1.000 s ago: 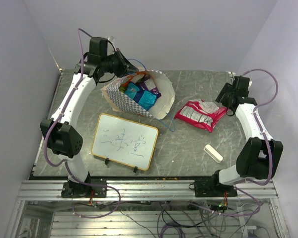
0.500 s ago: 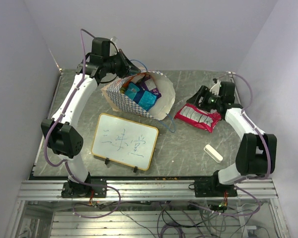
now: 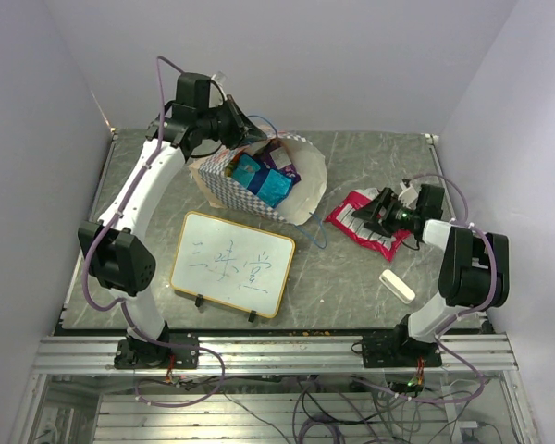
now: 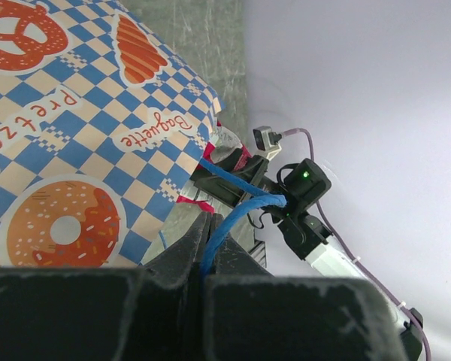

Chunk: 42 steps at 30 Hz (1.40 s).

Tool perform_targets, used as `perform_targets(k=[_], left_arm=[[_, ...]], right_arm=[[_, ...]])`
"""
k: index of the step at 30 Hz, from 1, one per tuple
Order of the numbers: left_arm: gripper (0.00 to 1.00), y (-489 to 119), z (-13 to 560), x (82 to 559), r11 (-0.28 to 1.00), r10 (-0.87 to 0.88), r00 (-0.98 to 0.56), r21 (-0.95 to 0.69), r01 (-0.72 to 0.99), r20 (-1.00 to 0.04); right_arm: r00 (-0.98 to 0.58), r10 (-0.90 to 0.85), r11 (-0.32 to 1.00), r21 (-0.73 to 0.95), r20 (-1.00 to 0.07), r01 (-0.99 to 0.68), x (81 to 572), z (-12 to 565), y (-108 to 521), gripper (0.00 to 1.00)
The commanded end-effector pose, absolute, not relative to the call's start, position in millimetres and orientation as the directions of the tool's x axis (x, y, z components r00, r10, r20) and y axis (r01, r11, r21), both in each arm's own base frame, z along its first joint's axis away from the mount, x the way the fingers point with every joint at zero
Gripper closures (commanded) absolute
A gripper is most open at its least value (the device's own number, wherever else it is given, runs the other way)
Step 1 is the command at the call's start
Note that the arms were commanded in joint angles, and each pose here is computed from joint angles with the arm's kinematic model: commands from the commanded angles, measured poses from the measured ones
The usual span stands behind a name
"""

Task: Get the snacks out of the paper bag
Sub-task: Place the snack at the center of the board, then take out the snack from the paper bag.

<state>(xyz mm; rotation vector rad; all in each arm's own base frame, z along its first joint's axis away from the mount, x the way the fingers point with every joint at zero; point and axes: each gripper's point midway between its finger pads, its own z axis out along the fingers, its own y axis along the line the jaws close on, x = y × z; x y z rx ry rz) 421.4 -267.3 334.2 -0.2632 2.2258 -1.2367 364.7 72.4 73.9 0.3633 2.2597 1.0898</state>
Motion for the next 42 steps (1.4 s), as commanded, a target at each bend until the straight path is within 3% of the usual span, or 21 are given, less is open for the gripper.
perform_targets(k=[1,4,9,13,22,32,38,42], left_arm=[[0.93,-283.7,370.6,397.6,0.489,-0.369,-0.815,-0.839,0.239,-0.447],[0.93,-288.5,373.7,394.2,0.481,-0.356,-0.820,-0.840,0.252,-0.449],[0.93,-292.0,374.3,386.8,0.476,-0.339,-0.826,-0.839,0.263,-0.451],[0.93,-293.2,371.3,379.4,0.463,-0.341,-0.832,-0.848,0.258,-0.439],[0.93,-301.4,372.8,385.7,0.426,-0.364,-0.828,-0.867,0.258,-0.425],[0.93,-294.7,360.8,385.9,0.487,-0.361,-0.828,-0.844,0.224,-0.428],[0.93,-294.1,361.1,391.5,0.522,-0.338,-0.828,-0.821,0.231,-0.448],[0.93,-293.4,374.1,391.1,0.521,-0.331,-0.805,-0.807,0.279,-0.492]], right_arm=[[-0.788,0.463,0.642,0.766,-0.406,-0.017,358.7,58.9,70.5,0.25],[-0.789,0.456,0.670,0.742,-0.412,0.000,362.2,72.0,65.7,0.25],[-0.732,0.425,0.750,0.660,-0.532,-0.044,370.0,132.0,60.4,0.25],[-0.737,0.365,0.793,0.605,-0.569,-0.075,354.5,155.1,79.1,0.25],[-0.612,0.196,0.821,0.469,-0.766,-0.325,343.3,214.4,156.4,0.25],[-0.393,0.217,0.774,0.403,-0.894,-0.489,360.5,219.2,255.8,0.26],[-0.131,0.133,0.786,0.185,-0.982,-0.590,382.6,224.5,295.2,0.26],[-0.126,0.031,0.831,0.096,-0.992,-0.549,413.1,197.1,301.0,0.26]])
